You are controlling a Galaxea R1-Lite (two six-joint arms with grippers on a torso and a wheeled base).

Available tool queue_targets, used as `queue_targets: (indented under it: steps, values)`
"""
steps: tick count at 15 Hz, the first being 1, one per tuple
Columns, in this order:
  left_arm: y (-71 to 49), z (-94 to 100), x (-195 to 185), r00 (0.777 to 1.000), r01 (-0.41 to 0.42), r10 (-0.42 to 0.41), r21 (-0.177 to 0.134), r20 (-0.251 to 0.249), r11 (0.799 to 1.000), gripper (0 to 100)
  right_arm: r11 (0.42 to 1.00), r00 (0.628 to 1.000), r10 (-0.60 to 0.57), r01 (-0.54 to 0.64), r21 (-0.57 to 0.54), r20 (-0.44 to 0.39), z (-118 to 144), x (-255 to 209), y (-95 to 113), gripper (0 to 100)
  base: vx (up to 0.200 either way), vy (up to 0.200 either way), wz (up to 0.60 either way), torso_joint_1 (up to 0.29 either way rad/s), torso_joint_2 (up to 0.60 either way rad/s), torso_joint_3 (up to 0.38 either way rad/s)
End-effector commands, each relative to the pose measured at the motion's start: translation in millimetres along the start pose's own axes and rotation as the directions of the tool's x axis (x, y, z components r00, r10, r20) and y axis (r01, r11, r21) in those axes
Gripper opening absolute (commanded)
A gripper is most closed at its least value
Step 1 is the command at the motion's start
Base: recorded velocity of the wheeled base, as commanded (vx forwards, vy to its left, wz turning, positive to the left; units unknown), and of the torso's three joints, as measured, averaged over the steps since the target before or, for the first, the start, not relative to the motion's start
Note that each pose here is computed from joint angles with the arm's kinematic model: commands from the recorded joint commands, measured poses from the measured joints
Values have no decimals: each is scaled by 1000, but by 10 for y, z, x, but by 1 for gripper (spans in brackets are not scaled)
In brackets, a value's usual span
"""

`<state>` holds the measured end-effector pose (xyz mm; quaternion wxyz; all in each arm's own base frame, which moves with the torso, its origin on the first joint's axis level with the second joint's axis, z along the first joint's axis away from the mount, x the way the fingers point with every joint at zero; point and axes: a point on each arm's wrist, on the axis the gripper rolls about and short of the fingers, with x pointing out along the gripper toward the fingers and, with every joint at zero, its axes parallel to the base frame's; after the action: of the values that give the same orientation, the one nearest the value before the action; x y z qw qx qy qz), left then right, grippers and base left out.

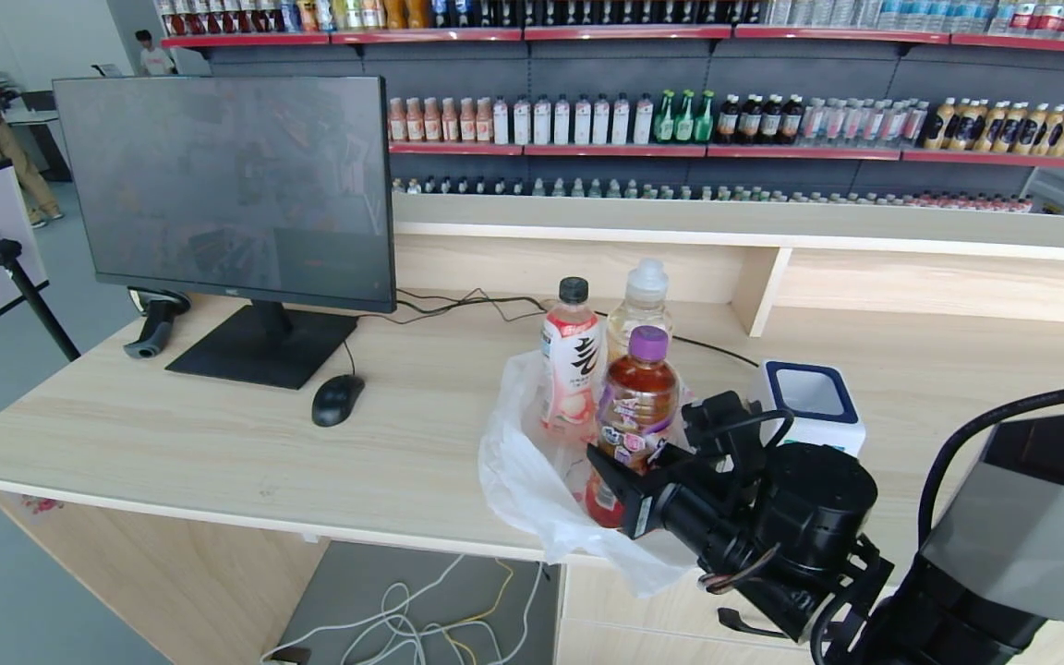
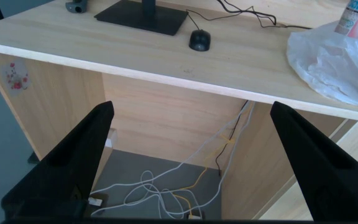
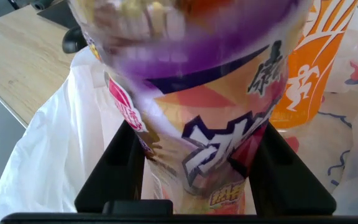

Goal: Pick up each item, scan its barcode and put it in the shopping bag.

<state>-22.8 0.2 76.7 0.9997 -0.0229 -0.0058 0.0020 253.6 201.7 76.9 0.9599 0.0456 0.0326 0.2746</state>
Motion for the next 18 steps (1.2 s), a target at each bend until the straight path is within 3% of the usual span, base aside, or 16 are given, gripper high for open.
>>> queue_targets:
  steps: [1,18]
  values:
    - [0,1,1,1000,0,0,0,-1,1000,100,1000,1000,0,0,-1,-8,-8,-30,-2,0,0,0,0,0,0,0]
    - [0,1,1,1000,0,0,0,-1,1000,100,1000,997,-6,6,-9,-72,-120,-138,-23,0,0,0,0,0,0,0]
